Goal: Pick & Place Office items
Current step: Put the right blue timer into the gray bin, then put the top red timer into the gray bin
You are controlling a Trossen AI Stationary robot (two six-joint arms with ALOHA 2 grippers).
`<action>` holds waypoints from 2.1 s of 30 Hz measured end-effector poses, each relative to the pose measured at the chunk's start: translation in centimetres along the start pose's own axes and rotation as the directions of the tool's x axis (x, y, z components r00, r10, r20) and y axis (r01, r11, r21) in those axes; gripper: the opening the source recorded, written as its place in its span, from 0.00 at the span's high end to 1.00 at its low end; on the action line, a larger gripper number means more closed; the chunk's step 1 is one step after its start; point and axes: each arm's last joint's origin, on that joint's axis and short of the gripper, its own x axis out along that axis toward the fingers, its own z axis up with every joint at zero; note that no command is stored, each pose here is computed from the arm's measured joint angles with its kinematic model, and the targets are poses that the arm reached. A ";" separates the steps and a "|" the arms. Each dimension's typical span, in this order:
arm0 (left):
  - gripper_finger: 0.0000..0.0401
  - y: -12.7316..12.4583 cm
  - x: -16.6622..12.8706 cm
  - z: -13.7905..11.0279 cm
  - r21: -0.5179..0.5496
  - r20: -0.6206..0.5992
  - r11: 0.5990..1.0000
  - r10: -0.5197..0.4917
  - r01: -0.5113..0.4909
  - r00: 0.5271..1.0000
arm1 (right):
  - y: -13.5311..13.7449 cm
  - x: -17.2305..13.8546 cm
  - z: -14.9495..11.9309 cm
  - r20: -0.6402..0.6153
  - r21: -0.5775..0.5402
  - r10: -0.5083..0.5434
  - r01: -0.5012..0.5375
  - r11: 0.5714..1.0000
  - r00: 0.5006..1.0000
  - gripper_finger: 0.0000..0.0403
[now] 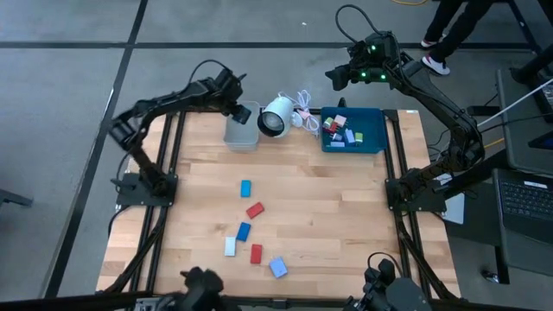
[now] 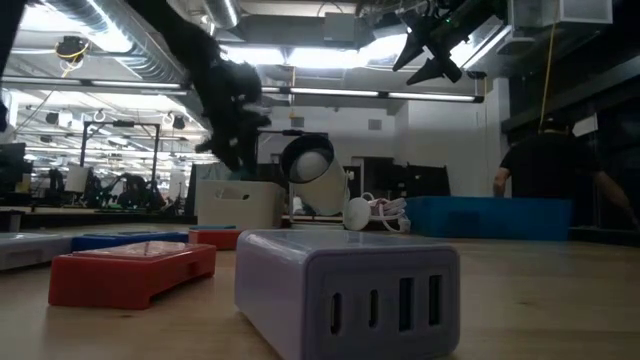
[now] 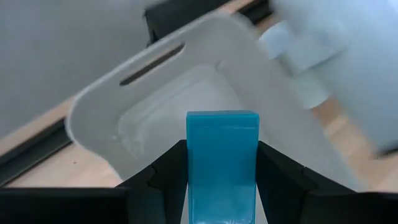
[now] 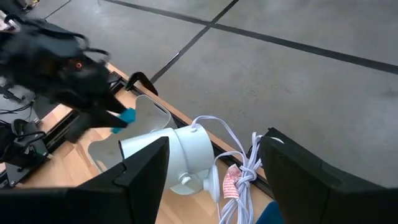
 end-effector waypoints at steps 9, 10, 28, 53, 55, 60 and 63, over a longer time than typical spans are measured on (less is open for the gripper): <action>0.44 0.6 3.4 -0.5 0.019 -0.099 0.999 -0.031 0.033 0.995 | 0.0 0.0 0.0 -0.001 0.000 0.000 0.000 1.000 1.000 0.37; 0.42 0.6 3.2 -0.5 0.025 -0.096 0.999 -0.033 0.036 0.995 | 0.0 0.0 0.0 0.000 0.000 0.000 0.000 1.000 1.000 0.37; 0.26 -12.3 -9.8 -4.9 0.290 -0.141 0.919 -0.234 0.266 0.962 | 0.0 0.0 0.0 0.000 -0.020 -0.001 0.001 1.000 1.000 0.37; 0.24 -27.5 0.3 -19.1 0.149 -0.434 0.972 -0.099 0.180 0.895 | 0.1 0.0 -0.1 -0.016 -0.052 0.032 -0.033 0.998 0.999 0.37; 0.24 -27.4 0.7 -19.3 0.155 -0.442 0.976 -0.072 0.155 0.894 | 0.1 0.0 -0.2 -0.021 -0.057 0.031 -0.033 0.998 0.999 0.37; 0.24 -27.1 0.7 -19.3 0.179 -0.445 0.975 -0.040 0.133 0.895 | 0.0 0.0 -0.3 -0.031 -0.058 0.029 -0.031 0.998 0.999 0.37; 0.24 -26.5 0.7 -19.4 0.196 -0.474 0.976 0.009 0.096 0.880 | 0.0 0.0 -0.3 -0.033 -0.057 0.029 -0.031 0.998 0.999 0.37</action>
